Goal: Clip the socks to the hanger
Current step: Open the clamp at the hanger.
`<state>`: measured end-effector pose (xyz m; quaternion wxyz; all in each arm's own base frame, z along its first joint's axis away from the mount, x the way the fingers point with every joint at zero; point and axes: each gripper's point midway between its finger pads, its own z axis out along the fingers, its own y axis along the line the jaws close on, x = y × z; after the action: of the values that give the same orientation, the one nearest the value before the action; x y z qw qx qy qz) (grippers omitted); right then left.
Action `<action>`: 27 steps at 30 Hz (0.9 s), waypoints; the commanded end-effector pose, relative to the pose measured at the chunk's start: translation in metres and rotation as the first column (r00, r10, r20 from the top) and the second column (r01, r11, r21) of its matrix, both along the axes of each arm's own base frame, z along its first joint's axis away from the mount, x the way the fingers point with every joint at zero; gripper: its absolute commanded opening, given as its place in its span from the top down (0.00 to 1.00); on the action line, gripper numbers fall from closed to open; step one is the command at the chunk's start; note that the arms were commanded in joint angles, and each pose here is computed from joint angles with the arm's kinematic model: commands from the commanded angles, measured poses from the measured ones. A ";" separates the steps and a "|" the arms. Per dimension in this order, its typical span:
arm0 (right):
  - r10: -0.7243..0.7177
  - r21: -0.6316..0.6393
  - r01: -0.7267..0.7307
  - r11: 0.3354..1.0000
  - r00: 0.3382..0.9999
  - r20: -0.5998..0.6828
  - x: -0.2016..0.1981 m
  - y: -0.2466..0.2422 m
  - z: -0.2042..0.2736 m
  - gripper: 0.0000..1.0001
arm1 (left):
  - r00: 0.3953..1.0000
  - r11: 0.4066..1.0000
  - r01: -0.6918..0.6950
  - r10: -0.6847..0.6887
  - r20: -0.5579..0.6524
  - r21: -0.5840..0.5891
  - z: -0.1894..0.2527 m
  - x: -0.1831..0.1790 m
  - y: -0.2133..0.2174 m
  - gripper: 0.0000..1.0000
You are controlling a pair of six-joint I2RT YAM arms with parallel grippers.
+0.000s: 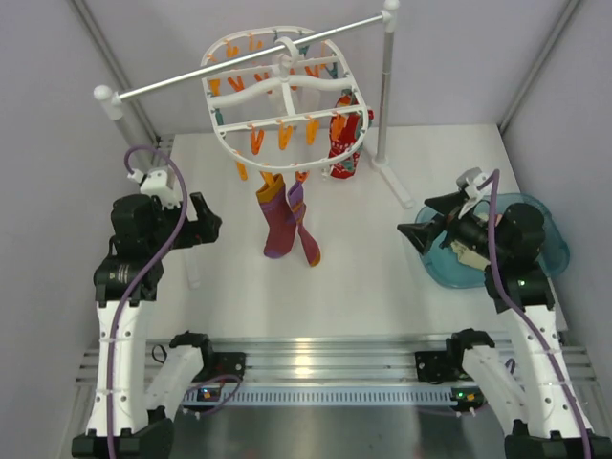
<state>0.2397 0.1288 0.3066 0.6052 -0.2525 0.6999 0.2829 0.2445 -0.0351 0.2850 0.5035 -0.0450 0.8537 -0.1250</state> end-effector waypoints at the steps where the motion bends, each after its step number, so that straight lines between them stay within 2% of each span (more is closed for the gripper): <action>1: 0.047 0.068 -0.056 0.996 0.991 0.127 0.000 0.009 0.018 0.01 | 0.996 1.000 -0.023 0.023 0.086 -0.001 0.030 0.006 0.004 0.02; 3: 0.088 0.116 -0.106 0.988 0.984 0.153 -0.004 0.018 0.012 0.05 | 0.988 0.999 0.034 -0.032 0.154 -0.014 0.049 0.006 -0.006 0.02; 4: 0.098 0.124 -0.133 0.983 0.963 0.252 -0.004 0.021 0.028 0.06 | 0.981 0.998 0.056 -0.051 0.189 -0.021 0.058 0.006 -0.010 0.02; 5: 0.113 0.138 -0.153 0.979 0.958 0.263 -0.004 0.029 0.027 0.09 | 0.973 0.996 0.088 -0.080 0.217 -0.029 0.064 0.005 -0.016 0.02; 6: 0.120 0.135 -0.161 0.978 0.954 0.274 -0.002 0.033 0.024 0.11 | 0.954 0.985 0.171 -0.156 0.255 -0.038 0.071 -0.002 -0.029 0.02; 9: 0.161 0.107 -0.206 0.973 0.932 0.325 0.004 0.057 0.030 0.17 | 0.871 0.938 0.343 -0.298 0.390 -0.050 0.095 -0.017 -0.058 0.03; 11: 0.201 0.093 -0.251 0.964 0.908 0.368 0.004 0.079 0.034 0.23 | 0.788 0.910 0.415 -0.348 0.508 -0.021 0.117 -0.025 -0.070 0.05; 14: 0.217 0.091 -0.278 0.956 0.883 0.417 0.009 0.103 0.039 0.30 | 0.708 0.870 0.492 -0.390 0.588 -0.015 0.125 -0.042 -0.083 0.05; 16: 0.213 0.104 -0.284 0.953 0.876 0.433 0.015 0.113 0.042 0.35 | 0.697 0.857 0.515 -0.409 0.588 -0.015 0.124 -0.047 -0.086 0.06; 27: 0.159 0.182 -0.288 0.940 0.843 0.513 0.046 0.161 0.053 0.42 | 0.667 0.813 0.582 -0.493 0.559 0.023 0.122 -0.063 -0.095 0.08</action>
<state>0.2856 0.2853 0.2963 0.6803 -0.3329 0.5369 0.3716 0.1889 -0.1256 0.3913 0.6455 0.1759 0.6609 -0.3399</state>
